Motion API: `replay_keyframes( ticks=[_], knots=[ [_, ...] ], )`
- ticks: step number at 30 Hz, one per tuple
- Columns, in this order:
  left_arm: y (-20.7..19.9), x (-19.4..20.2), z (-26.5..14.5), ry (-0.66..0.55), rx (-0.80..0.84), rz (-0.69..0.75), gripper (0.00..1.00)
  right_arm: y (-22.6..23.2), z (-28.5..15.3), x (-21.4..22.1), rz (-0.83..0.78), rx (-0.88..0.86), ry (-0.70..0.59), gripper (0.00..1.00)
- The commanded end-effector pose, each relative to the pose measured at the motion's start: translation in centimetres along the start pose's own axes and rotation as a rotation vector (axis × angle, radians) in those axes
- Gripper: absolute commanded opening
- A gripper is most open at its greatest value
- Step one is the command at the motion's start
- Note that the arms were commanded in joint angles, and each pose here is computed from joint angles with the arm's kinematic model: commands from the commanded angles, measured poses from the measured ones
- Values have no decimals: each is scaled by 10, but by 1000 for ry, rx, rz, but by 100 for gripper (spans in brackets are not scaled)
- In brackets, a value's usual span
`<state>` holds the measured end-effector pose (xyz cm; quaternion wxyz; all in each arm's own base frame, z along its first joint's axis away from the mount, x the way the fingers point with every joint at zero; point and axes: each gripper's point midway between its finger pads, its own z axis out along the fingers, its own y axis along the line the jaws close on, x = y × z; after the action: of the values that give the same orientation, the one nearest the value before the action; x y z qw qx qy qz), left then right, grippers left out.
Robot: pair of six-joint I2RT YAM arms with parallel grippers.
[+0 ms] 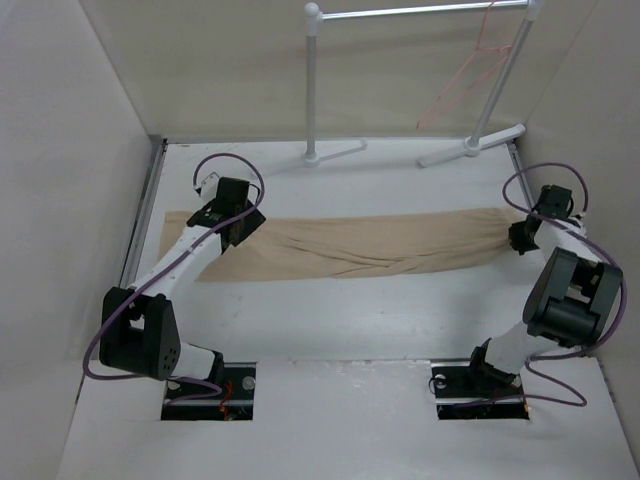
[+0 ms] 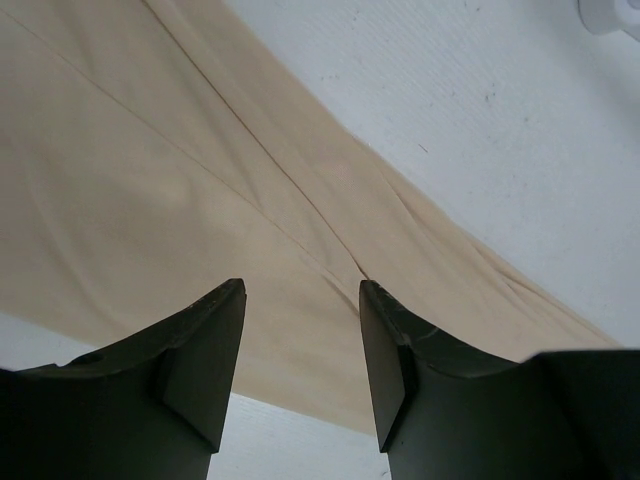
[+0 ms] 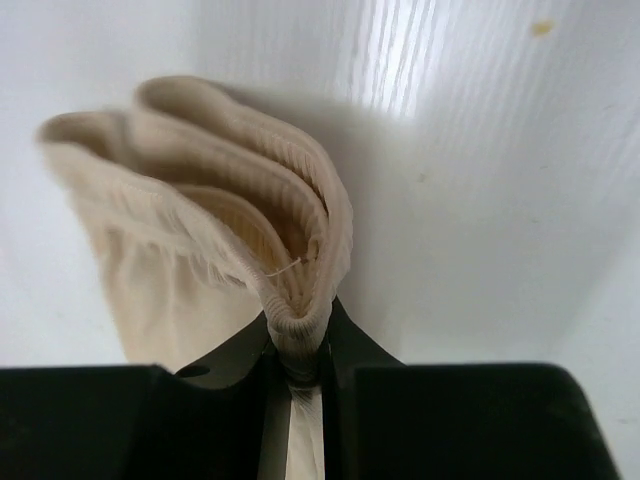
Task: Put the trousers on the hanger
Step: Fold the trousers at the center of the board.
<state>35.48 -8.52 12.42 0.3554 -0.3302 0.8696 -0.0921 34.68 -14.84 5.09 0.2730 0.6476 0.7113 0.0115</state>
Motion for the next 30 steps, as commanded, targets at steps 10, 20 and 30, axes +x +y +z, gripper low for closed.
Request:
replay_keyframes(
  ticks=[10,20,30],
  knots=[
    [-97,-13,-57,-27,198,73,47,81,-196,-137,-51,-337,-508,11],
    [-75,-61,-93,-117,208,-6,50,174,-301,20,-454,-679,-377,13],
    [15,-106,-104,-230,100,-188,50,230,-372,328,-838,-932,-34,17]
  ],
)
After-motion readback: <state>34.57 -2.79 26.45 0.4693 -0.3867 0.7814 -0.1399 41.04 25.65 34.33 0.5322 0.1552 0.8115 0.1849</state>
